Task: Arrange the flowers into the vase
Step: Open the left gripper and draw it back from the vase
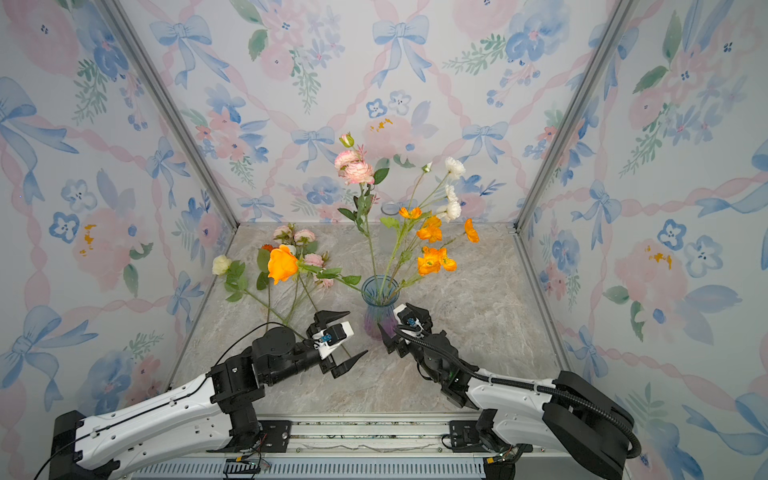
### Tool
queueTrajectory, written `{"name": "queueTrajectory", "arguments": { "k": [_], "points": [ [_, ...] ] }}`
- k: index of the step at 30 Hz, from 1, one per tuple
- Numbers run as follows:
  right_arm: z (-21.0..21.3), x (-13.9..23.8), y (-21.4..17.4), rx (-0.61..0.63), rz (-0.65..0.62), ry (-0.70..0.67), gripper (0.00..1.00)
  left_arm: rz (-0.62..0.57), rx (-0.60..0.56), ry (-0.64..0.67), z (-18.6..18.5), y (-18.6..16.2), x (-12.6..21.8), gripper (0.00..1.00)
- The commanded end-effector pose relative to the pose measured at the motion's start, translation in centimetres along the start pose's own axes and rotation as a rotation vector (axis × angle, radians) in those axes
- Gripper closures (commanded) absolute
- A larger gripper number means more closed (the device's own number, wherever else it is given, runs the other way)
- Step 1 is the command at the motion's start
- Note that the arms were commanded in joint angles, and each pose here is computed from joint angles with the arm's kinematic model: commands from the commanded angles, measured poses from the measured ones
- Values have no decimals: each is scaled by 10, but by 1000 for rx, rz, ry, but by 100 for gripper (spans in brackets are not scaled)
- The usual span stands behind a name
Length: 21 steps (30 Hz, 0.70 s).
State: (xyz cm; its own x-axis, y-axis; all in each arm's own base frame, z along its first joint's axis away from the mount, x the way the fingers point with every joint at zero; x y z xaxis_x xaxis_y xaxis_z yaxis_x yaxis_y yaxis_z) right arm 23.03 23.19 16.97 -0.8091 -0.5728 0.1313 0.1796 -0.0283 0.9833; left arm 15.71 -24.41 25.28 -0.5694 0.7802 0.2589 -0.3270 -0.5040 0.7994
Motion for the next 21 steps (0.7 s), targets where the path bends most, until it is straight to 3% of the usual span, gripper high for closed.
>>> {"name": "queueTrajectory", "arguments": {
  "k": [1, 5, 21],
  "points": [
    [13, -10, 24, -18, -83, 69, 3, 41, -40, 76, 10, -7, 10, 2],
    [12, -21, 29, -11, -121, 52, 3, 45, -35, 123, 17, -8, 16, 2],
    [-2, -63, 43, -57, -200, 5, 2, 71, -35, 86, 11, -13, 6, 2]
  ]
}}
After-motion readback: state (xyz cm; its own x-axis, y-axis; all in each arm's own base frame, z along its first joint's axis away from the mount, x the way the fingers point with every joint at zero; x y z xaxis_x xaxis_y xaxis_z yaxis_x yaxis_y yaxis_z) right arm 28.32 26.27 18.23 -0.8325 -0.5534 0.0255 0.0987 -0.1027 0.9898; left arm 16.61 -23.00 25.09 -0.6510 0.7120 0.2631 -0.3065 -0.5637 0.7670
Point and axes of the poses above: each gripper's point midway between its finger pads, its own x axis back along the fingers, its own z axis along the line the jaws close on, y = z × x, the point moved 3 cm from there along x, back along the fingers, and after that the axes turned 14 degrees about -x, right-handed, at the moved point
